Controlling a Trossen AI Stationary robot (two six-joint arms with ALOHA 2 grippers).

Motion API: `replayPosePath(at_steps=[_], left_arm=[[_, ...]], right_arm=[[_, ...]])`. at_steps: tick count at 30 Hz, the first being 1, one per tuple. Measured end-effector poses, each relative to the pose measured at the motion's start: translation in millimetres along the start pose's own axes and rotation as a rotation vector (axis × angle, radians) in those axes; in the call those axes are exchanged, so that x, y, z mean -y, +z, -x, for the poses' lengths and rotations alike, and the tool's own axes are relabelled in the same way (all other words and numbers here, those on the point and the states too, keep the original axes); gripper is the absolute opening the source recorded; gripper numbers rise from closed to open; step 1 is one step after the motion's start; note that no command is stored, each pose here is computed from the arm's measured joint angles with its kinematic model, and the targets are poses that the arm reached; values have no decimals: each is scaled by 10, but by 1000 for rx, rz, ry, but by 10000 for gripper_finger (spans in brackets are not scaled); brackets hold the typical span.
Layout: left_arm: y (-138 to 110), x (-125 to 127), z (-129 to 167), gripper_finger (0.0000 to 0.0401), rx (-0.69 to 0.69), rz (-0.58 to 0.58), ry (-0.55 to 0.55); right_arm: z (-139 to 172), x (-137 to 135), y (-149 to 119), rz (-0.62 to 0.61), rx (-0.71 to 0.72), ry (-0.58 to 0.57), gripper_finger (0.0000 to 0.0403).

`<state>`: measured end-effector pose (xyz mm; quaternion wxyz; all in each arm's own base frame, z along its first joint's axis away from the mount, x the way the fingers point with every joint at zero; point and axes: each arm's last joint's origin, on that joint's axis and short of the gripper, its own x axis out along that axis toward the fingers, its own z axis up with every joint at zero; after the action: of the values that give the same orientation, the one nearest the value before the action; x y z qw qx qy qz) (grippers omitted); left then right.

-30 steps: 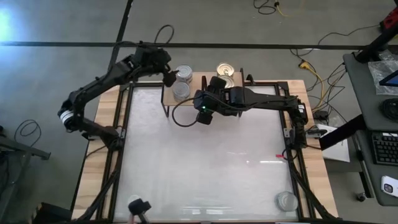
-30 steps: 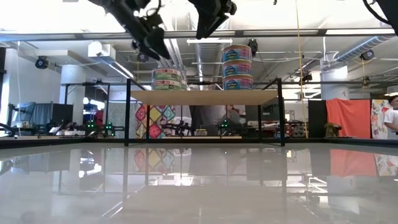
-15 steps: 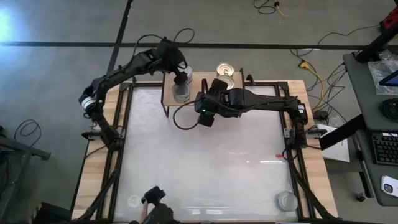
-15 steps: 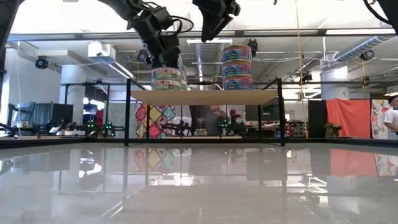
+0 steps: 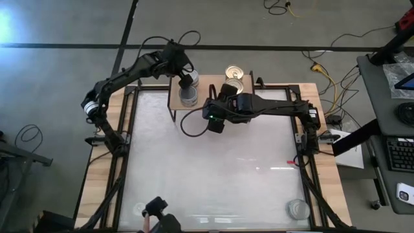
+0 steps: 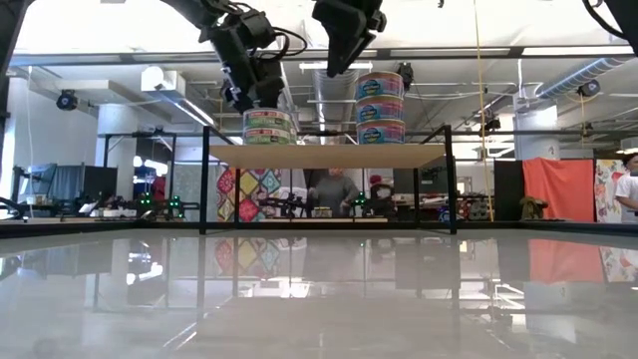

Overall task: Stack canned seafood by type on shelf
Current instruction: Adjust the green tuna cans on the shelf

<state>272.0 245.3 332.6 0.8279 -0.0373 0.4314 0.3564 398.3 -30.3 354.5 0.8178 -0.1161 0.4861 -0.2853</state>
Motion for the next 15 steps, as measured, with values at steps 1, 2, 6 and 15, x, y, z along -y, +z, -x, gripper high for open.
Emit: replayPosePath(at_steps=[1,2,6,15], left_arm=[[2,4,1,398,1,0,-1],[3,11,1,398,2,-2,-2],[5,21,1,398,4,-4,-2],[76,-27,196,398,100,11,16]], right_arm=[[-4,-2,-2,1,-1,0,201],[-7,-4,-4,1,-3,0,201],[-12,-8,-7,-2,-4,0,201],[-13,-8,-8,-8,-5,0,201]])
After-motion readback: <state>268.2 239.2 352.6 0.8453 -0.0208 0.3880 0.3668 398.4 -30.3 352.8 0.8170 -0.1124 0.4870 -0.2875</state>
